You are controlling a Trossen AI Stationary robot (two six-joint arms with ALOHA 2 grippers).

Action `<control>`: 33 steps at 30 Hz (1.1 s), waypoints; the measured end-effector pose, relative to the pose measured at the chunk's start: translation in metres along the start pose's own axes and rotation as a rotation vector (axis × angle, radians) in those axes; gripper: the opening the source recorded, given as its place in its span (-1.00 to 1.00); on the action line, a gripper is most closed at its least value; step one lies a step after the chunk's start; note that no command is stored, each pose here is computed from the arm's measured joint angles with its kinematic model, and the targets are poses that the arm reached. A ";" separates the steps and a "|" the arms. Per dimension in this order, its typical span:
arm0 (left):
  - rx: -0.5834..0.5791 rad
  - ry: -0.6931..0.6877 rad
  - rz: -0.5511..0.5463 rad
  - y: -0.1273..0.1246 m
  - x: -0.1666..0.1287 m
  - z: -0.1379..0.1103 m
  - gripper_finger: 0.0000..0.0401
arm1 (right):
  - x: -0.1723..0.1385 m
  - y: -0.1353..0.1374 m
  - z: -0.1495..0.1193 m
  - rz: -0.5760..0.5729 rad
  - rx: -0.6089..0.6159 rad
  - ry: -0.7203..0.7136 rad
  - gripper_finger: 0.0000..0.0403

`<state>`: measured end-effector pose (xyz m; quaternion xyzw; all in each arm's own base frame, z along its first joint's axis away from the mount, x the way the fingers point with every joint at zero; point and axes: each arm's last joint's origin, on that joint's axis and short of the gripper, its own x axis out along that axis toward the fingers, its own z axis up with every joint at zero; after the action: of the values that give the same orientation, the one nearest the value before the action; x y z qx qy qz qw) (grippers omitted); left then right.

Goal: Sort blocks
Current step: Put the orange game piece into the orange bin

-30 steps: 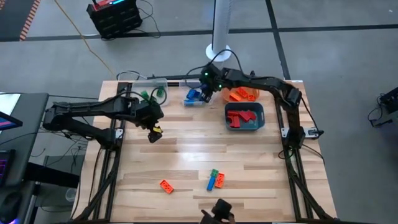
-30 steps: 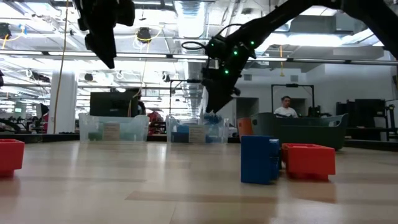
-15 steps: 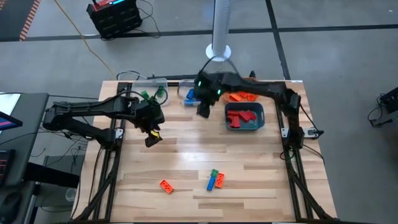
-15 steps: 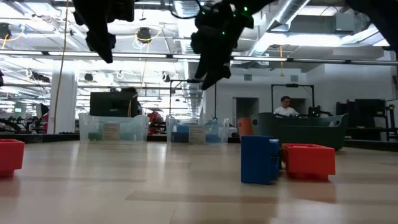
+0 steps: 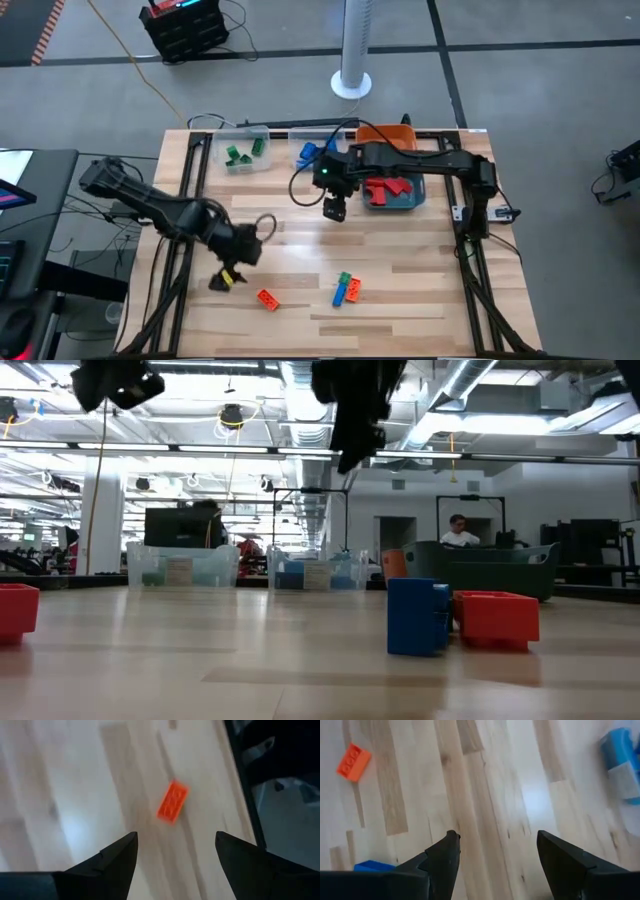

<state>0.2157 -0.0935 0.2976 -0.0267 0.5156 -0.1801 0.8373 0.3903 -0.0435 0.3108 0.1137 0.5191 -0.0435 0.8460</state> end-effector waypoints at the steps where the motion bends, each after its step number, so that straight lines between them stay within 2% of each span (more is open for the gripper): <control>1: 0.011 -0.021 0.005 -0.005 0.006 0.004 0.30 | -0.006 0.003 -0.001 -0.002 0.007 -0.014 0.33; 5: 0.023 -0.018 0.022 -0.017 0.040 0.016 0.30 | -0.027 0.018 -0.007 -0.015 0.022 -0.044 0.33; 8: 0.047 0.035 0.036 -0.023 0.070 0.019 0.30 | -0.037 0.032 -0.012 -0.037 0.002 -0.067 0.33; 12: 0.056 0.141 0.054 -0.028 0.110 0.015 0.30 | -0.041 0.050 -0.018 -0.025 -0.034 -0.062 0.33; 16: 0.028 0.219 0.081 -0.033 0.135 0.008 0.30 | -0.040 0.064 -0.024 -0.011 -0.068 -0.038 0.33; 19: 0.005 0.231 0.129 -0.038 0.143 0.004 0.30 | -0.040 0.072 -0.027 -0.003 -0.088 -0.031 0.33; 25: 0.099 0.171 0.281 -0.051 0.143 -0.002 0.30 | -0.040 0.080 -0.032 -0.014 -0.110 -0.006 0.33; 33: 0.206 0.183 0.240 -0.064 0.143 -0.007 0.30 | -0.040 0.085 -0.037 -0.045 -0.130 0.013 0.33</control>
<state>0.2497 -0.1999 0.1867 0.1374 0.5678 -0.1322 0.8008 0.3564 0.0458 0.3426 0.0470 0.5286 -0.0280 0.8471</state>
